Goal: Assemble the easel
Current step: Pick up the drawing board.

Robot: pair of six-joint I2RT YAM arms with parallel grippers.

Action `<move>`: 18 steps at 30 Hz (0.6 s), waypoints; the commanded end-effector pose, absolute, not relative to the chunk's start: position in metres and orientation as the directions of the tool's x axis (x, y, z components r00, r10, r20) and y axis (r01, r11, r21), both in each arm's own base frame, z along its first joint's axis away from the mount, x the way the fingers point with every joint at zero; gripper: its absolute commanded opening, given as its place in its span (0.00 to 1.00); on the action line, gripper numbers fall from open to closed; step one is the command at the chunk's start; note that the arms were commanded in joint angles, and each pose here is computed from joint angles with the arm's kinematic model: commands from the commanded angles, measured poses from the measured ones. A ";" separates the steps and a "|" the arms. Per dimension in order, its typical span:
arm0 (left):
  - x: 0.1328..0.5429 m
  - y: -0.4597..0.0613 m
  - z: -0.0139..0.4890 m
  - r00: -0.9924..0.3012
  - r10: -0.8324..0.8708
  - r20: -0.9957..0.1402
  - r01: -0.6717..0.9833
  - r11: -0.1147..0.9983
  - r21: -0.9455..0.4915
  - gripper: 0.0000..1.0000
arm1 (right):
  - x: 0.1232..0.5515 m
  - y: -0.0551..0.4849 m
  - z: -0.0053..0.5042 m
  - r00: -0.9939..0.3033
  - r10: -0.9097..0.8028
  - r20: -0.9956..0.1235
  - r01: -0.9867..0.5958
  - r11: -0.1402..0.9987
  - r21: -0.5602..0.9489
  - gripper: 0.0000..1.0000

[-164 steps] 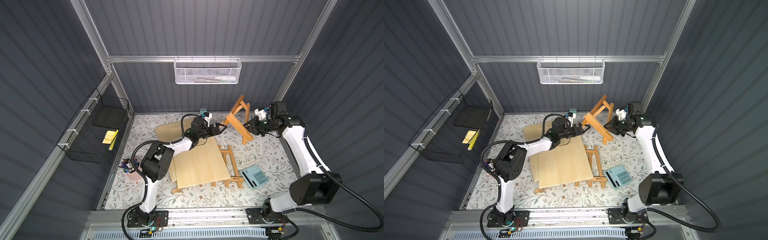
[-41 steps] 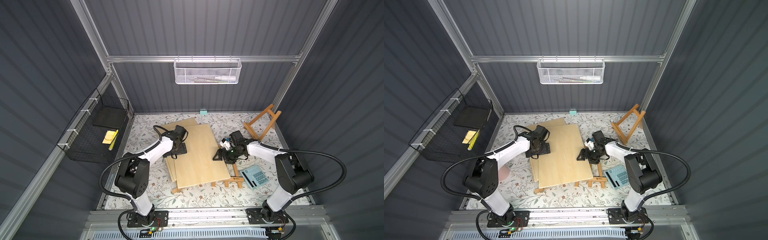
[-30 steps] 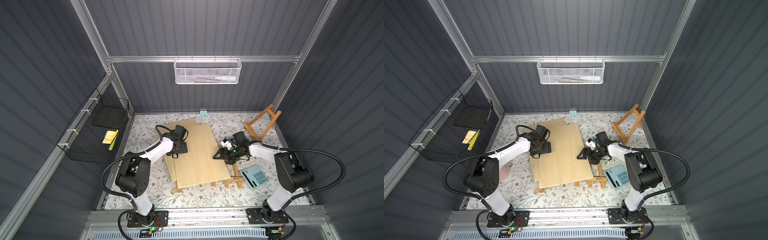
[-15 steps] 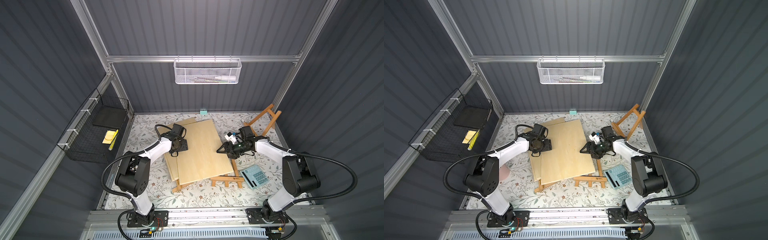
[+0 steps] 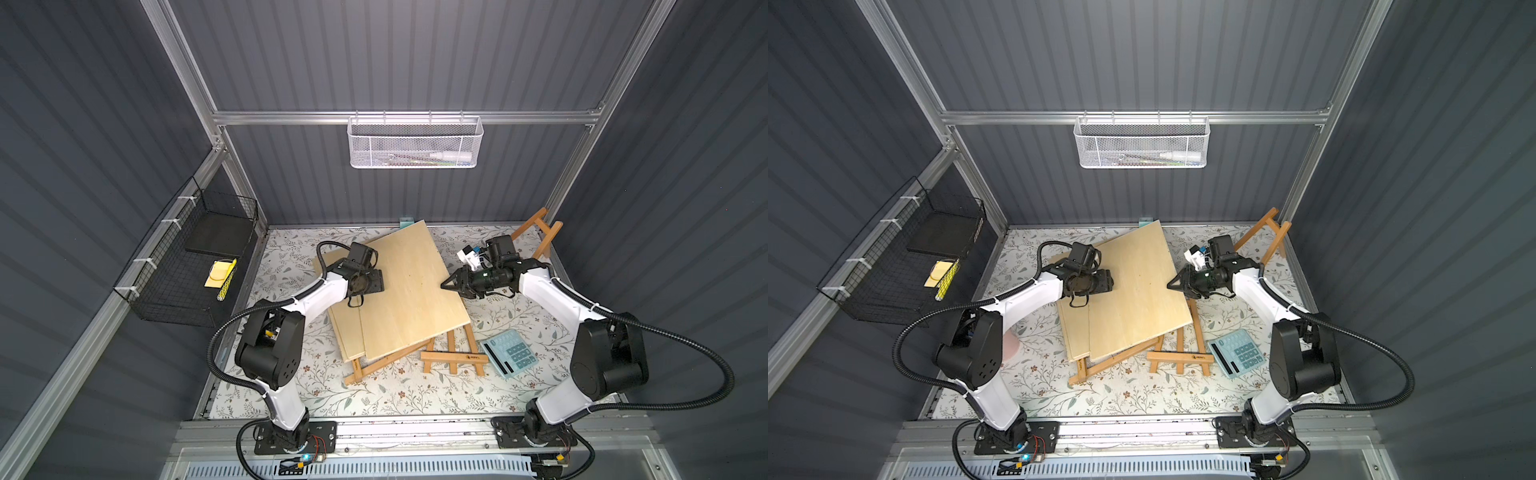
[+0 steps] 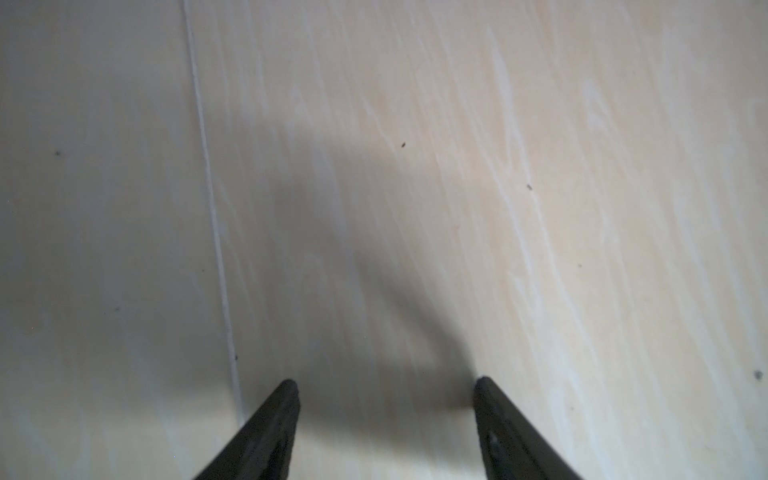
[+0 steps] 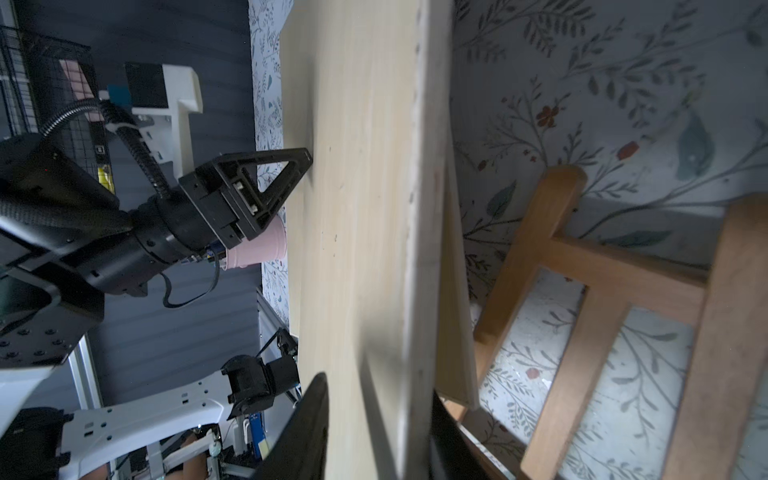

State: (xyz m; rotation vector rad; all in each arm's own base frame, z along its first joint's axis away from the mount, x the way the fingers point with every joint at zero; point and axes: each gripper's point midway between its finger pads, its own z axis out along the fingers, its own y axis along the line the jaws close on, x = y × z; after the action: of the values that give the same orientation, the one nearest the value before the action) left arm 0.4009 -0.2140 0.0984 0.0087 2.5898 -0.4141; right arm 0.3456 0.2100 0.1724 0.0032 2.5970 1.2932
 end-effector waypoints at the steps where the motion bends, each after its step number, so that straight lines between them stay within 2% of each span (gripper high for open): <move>1: 0.331 -0.233 0.028 -0.973 0.091 -0.214 0.151 0.947 -0.283 0.69 | 0.371 0.242 0.244 -0.907 0.100 -0.408 -0.326 0.447 0.833 0.26; 3: 0.333 -0.236 0.029 -0.971 0.092 -0.223 0.156 0.945 -0.288 0.69 | 0.374 0.245 0.250 -0.902 0.122 -0.413 -0.327 0.429 0.842 0.27; 9: 0.338 -0.245 0.027 -0.967 0.102 -0.235 0.171 0.939 -0.299 0.68 | 0.370 0.261 0.269 -0.893 0.116 -0.435 -0.361 0.394 0.845 0.38; 15: 0.339 -0.252 0.022 -0.965 0.109 -0.238 0.180 0.936 -0.301 0.68 | 0.364 0.280 0.284 -0.895 0.116 -0.430 -0.372 0.336 0.865 0.34; 18: 0.341 -0.253 0.023 -0.963 0.107 -0.249 0.182 0.935 -0.304 0.68 | 0.361 0.288 0.291 -0.892 0.110 -0.439 -0.384 0.331 0.862 0.27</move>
State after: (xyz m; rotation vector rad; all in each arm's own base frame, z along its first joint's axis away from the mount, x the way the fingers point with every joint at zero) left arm 0.4268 -0.2259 0.1105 0.0062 2.4959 -0.4503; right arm 0.3795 0.2320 0.2044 0.1403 2.4423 1.3507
